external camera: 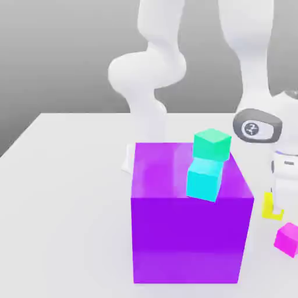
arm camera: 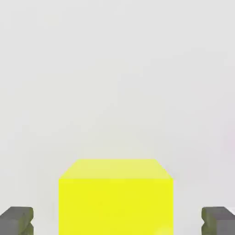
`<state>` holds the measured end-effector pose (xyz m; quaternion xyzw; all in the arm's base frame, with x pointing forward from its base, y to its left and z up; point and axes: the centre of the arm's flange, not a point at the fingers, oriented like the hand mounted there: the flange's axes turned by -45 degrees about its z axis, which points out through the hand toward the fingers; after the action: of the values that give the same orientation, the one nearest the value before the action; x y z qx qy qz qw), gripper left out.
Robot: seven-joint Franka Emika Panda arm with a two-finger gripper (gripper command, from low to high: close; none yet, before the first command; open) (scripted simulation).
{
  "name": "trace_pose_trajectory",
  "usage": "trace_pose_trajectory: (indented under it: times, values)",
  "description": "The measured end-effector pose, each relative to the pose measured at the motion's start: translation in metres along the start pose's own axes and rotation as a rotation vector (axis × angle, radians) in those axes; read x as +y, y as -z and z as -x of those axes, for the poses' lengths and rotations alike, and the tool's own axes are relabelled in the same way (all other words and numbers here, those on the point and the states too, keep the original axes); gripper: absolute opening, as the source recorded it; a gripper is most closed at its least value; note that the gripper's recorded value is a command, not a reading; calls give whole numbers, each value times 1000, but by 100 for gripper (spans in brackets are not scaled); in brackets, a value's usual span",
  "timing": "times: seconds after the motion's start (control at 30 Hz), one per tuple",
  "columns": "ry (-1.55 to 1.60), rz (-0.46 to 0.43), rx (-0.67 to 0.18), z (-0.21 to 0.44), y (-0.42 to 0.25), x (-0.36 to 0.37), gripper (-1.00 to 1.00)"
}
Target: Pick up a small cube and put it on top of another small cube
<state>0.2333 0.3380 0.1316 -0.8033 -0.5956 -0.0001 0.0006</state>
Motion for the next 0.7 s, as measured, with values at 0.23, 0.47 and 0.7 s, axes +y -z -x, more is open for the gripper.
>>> trace_pose_trajectory:
  times: [0.23, 0.47, 0.7]
  values:
    - [0, 0, 0, -1, 8, 0, -100]
    - [-36, 10, -5, 4, 82, 21, -100]
    - [-164, 24, -14, 35, 175, 89, -100]
